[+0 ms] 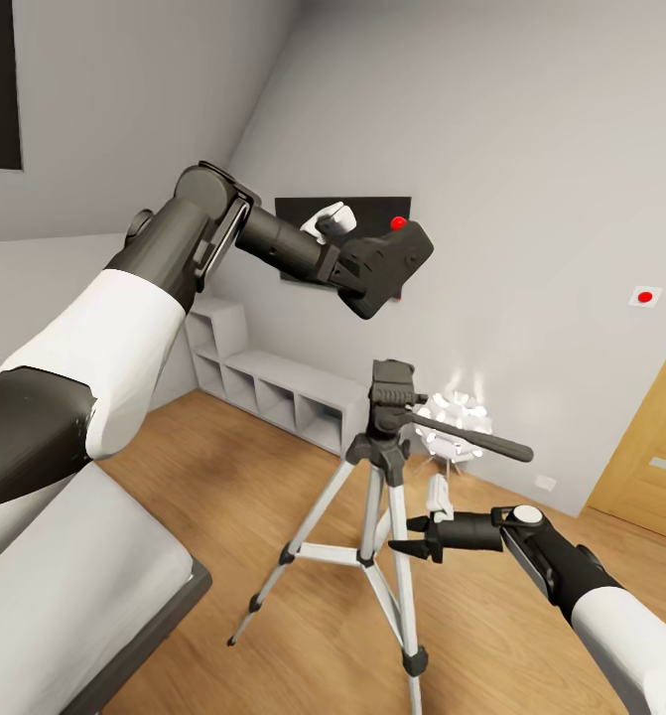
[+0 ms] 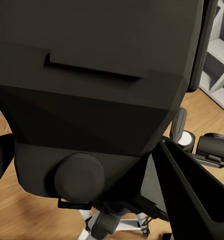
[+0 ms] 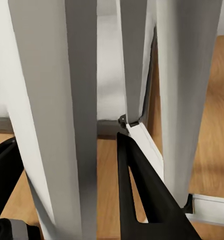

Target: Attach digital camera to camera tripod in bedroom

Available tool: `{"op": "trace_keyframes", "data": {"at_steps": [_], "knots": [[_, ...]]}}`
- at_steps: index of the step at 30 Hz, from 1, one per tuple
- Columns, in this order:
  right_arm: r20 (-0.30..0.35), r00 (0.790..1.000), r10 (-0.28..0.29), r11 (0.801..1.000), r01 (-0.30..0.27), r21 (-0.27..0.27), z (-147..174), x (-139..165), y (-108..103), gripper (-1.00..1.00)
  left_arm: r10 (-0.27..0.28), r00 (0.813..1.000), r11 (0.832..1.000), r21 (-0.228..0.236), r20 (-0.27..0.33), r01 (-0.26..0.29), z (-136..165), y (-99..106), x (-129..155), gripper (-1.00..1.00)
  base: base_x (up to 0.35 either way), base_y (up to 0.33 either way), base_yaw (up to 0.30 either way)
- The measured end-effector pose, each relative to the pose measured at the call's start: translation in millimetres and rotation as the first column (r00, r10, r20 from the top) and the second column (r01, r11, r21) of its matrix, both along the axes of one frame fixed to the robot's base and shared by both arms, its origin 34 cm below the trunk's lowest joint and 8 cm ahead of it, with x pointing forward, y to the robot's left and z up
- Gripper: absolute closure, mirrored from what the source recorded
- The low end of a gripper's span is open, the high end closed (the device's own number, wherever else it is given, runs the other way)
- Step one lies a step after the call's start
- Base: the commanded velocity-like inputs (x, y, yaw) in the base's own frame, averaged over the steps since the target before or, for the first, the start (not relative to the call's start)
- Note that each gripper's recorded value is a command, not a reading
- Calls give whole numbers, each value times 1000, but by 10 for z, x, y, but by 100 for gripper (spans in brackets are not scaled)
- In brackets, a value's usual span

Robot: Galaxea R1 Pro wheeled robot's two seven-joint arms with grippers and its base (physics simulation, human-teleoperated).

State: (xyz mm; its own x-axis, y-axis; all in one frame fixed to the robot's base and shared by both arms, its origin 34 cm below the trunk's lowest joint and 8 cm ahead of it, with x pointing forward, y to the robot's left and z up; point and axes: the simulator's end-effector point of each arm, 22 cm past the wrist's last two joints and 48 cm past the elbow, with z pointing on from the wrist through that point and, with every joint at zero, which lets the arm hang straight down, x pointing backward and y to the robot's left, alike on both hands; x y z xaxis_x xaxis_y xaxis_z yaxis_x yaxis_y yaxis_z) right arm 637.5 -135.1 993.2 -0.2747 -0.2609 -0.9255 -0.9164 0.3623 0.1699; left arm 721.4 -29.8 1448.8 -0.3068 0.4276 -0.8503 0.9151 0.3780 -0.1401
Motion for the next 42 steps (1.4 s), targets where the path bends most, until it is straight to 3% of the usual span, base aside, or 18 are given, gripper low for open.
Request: {"op": "trace_keyframes", "data": {"at_steps": [20,30,42], "knots": [[-8,1000,0,1000,0,-3,-29,-12,2,100,-1,1000,1000,3,1,1,-7,-2,1,100,0,0,0],[-8,999,-43,999,43,-6,-75,58,-47,100,-1,1000,1000,4,2,1,-8,-1,2,100,0,0,0],[-9,999,-45,999,44,-11,-102,60,3,100,-1,1000,1000,3,2,1,-7,-2,0,100,0,0,0]]}}
